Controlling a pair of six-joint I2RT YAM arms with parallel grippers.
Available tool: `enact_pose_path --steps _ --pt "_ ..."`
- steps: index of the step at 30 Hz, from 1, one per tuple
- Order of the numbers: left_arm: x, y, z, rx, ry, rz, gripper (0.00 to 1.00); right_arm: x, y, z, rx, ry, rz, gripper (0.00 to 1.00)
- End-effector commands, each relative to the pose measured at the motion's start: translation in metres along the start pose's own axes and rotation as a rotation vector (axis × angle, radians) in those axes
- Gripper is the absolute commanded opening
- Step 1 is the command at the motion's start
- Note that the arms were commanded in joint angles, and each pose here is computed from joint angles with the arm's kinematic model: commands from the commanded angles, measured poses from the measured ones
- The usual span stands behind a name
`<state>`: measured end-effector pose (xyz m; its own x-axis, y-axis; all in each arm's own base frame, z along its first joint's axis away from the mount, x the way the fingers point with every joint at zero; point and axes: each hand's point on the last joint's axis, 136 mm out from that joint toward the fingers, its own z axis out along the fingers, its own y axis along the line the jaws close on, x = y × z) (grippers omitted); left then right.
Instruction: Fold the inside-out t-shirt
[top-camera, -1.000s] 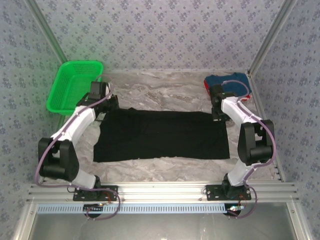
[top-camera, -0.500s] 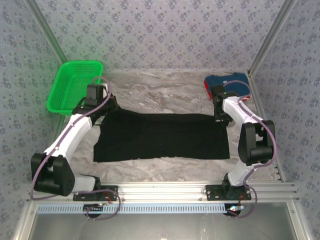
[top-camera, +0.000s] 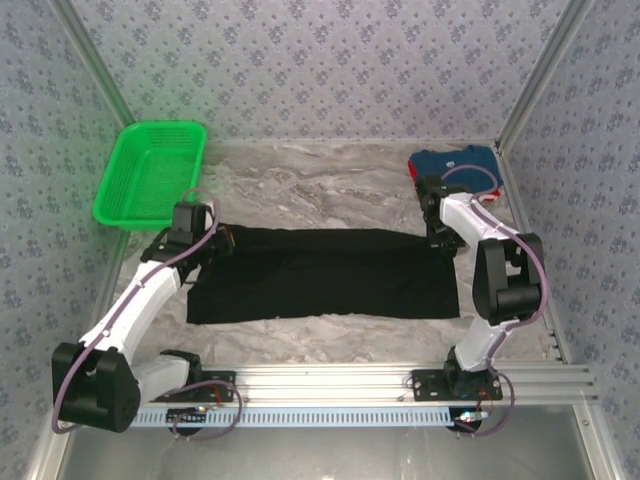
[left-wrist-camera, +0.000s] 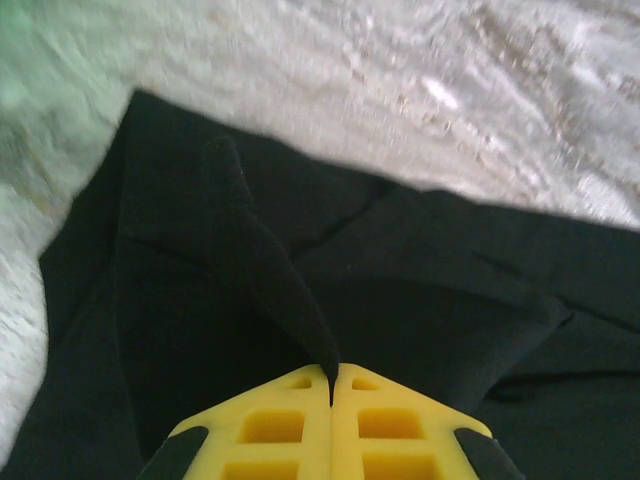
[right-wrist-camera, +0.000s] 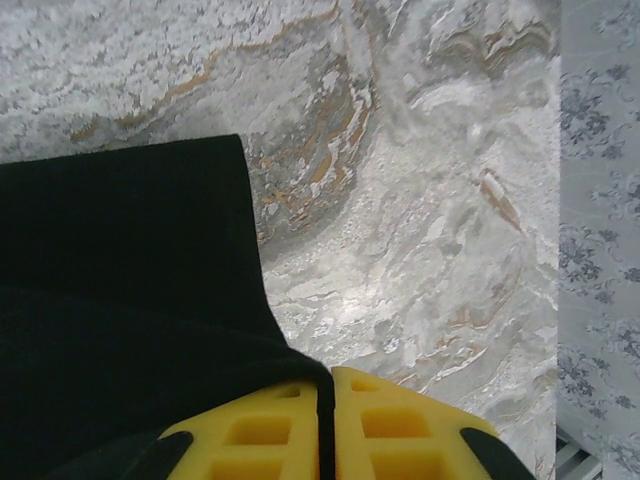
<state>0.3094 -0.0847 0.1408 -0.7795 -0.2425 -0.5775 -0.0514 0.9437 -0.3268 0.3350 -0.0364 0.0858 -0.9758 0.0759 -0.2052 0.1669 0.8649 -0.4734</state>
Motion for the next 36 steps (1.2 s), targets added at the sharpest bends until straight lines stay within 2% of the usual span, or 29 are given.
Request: enact_pose_path --steps 1,7,10,14,22,28,31,36 --pt "0.021 -0.005 0.009 0.029 0.047 -0.027 0.00 0.014 0.000 0.012 0.057 0.067 -0.017 0.18" --pt "0.059 0.003 0.023 0.005 0.151 -0.042 0.00 0.015 0.003 0.003 0.012 0.057 0.001 0.32" --pt "0.071 0.009 0.023 -0.012 0.164 -0.055 0.00 0.012 0.009 -0.011 -0.063 0.011 0.020 0.39" --pt "0.072 0.010 0.019 -0.003 0.146 -0.058 0.00 0.007 0.011 -0.027 -0.125 -0.043 0.042 0.44" --pt "0.044 -0.011 0.004 0.060 0.090 -0.046 0.00 0.006 0.010 -0.010 -0.103 0.002 0.048 0.44" --pt "0.040 -0.013 0.003 0.063 0.088 -0.036 0.00 -0.026 0.026 -0.004 -0.252 -0.025 0.116 0.45" --pt "0.041 -0.013 0.003 0.063 0.092 -0.033 0.00 -0.035 0.037 0.001 -0.331 -0.001 0.139 0.46" --pt "0.040 -0.013 0.003 0.063 0.091 -0.027 0.00 -0.034 0.046 0.018 -0.395 0.047 0.167 0.45"
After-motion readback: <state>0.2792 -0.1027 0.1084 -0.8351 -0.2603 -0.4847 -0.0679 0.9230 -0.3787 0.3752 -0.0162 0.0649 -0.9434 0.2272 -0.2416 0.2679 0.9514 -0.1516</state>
